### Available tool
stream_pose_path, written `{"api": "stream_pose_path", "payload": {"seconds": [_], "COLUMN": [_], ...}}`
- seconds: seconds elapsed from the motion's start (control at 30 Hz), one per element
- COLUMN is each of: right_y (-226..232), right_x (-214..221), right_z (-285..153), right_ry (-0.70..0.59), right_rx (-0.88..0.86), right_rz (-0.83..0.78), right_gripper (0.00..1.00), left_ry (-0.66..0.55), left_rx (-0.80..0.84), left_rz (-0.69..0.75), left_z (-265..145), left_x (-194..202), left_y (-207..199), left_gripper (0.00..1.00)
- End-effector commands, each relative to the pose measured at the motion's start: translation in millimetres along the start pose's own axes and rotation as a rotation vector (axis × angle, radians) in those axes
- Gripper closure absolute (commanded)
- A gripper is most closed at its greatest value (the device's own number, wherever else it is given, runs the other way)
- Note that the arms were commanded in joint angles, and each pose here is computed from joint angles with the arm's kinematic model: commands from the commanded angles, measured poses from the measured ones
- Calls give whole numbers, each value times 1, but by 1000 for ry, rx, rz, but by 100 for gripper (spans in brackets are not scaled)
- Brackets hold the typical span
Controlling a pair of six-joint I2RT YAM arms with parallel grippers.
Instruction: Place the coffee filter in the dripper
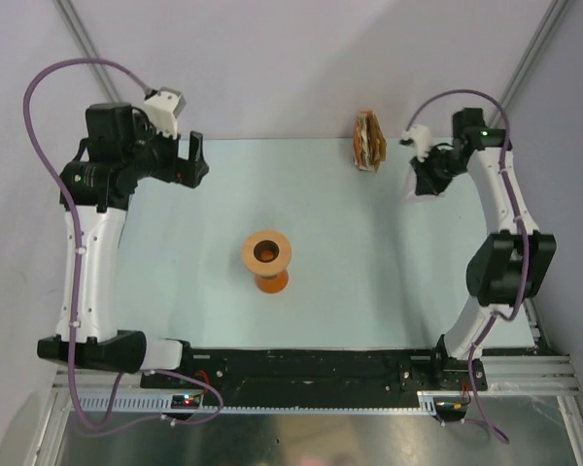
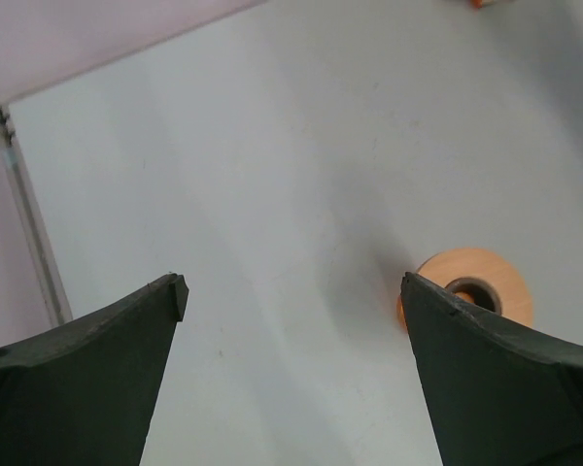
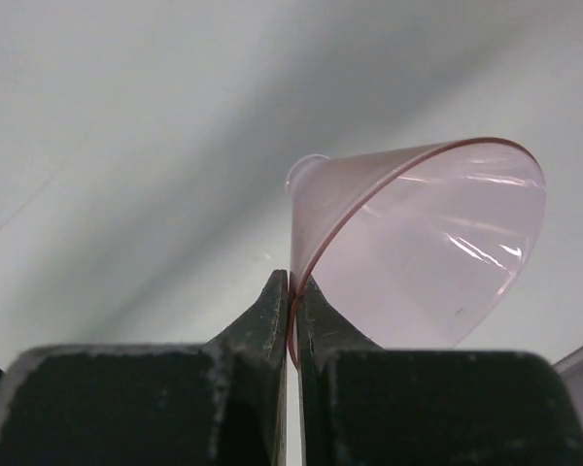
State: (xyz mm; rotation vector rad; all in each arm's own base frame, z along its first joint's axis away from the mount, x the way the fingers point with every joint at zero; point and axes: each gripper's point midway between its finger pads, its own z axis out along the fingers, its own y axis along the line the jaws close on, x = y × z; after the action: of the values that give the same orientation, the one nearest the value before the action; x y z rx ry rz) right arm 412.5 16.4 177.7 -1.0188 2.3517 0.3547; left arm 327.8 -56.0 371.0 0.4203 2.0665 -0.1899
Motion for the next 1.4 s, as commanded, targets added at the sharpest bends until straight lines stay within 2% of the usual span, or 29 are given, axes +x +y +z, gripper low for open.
{"api": "stream_pose_path", "payload": {"seconds": [0.0, 0.1, 0.3, 0.4, 0.53, 0.73, 1.13, 1.37], "right_y": [77, 123, 178, 199, 227, 255, 282, 291], "right_x": [-71, -97, -119, -129, -146, -153, -157, -159], "right_z": [-55, -65, -67, -67, -67, -69, -75, -80], "right_ry": [-75, -86, -64, -77, -125, -164, -231, -261], "right_rx": [68, 128, 301, 370, 463, 509, 494, 500], "right_rz": [-399, -624, -1006, -1114, -1218, -1286, -1281, -1278], "right_gripper": [100, 100, 100, 100, 100, 100, 100, 100], "left_ry": [-38, -33, -35, -20, 3, 16, 50, 64], "left_rx": [107, 176, 363, 445, 496, 528, 514, 512], "left_rz": [80, 131, 144, 155, 186, 209, 239, 224], "left_z": [-10, -7, -4, -5, 0, 8, 39, 49], "left_x": [-35, -49, -62, -59, -55, -56, -50, -47], "left_y": [-33, -56, -111, -139, -166, -194, -216, -222], "left_gripper": [1, 0, 0, 1, 8, 19, 38, 56]}}
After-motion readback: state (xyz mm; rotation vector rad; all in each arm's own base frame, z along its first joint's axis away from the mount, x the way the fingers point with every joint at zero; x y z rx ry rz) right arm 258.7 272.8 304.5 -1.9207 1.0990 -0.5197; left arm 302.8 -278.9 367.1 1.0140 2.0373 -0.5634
